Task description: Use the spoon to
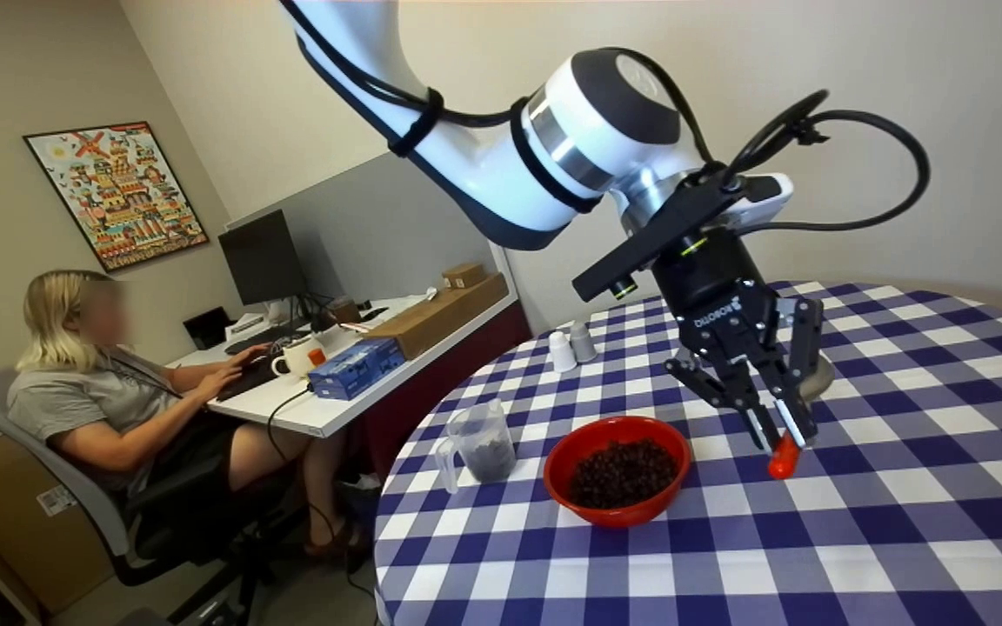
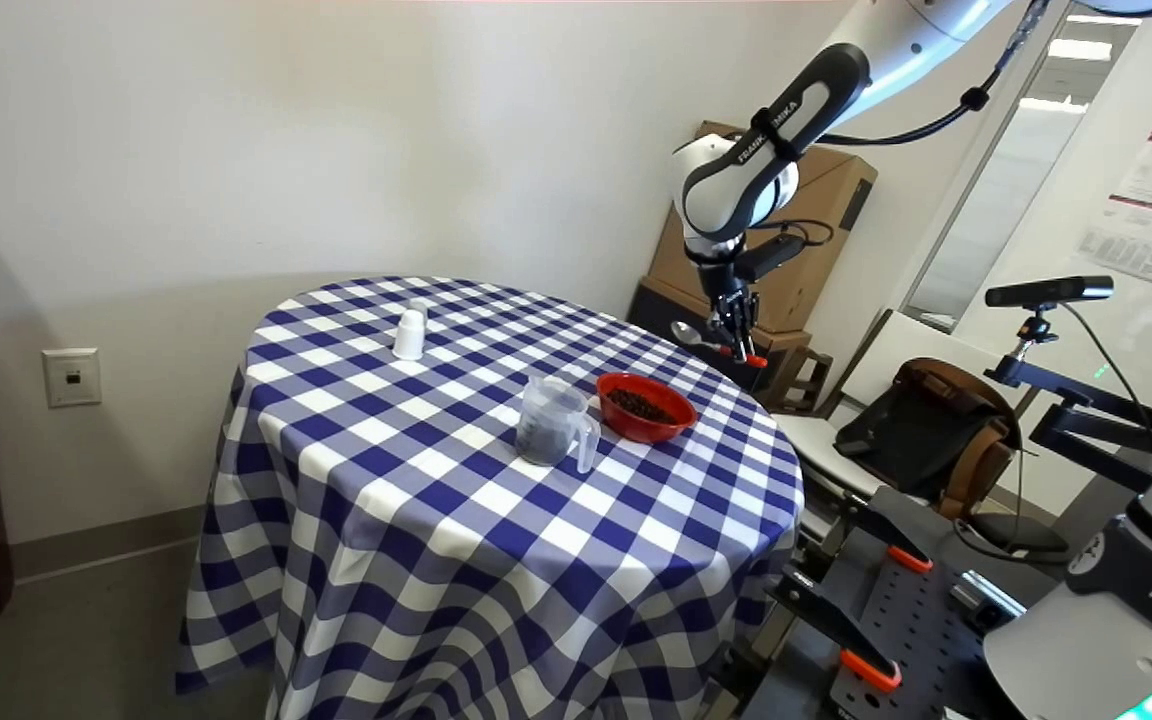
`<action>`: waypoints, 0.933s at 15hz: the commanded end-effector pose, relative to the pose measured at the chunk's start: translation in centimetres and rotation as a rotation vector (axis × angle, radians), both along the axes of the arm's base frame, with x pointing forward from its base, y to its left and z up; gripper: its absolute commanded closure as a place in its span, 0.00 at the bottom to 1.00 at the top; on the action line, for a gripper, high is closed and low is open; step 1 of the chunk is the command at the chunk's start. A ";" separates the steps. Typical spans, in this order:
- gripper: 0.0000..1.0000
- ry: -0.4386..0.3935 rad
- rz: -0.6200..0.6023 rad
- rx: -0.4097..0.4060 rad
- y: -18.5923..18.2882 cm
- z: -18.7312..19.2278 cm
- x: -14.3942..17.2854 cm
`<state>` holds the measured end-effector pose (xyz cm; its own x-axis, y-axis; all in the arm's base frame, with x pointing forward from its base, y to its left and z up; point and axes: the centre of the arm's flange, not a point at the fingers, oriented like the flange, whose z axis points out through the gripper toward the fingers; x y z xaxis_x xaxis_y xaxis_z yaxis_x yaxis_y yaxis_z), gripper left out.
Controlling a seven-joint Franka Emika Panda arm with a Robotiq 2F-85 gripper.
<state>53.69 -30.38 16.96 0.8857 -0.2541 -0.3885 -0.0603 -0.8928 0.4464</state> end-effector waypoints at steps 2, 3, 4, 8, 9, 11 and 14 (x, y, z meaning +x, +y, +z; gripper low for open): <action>0.93 0.038 -0.013 0.079 -5.2 -3.8 1.9; 0.93 0.043 -0.004 0.104 -5.8 -4.6 2.1; 0.93 0.046 0.005 0.127 -6.4 -5.5 2.3; 0.93 0.038 0.067 0.247 -7.8 -8.3 3.6; 0.93 0.029 0.073 0.276 -8.0 -8.9 3.9; 0.93 -0.002 0.080 0.334 -8.2 -10.0 4.6; 0.93 -0.039 0.083 0.400 -8.4 -11.1 5.1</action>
<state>56.49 -37.15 7.07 0.9058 -0.0506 -0.4207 0.0101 -0.9900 0.1409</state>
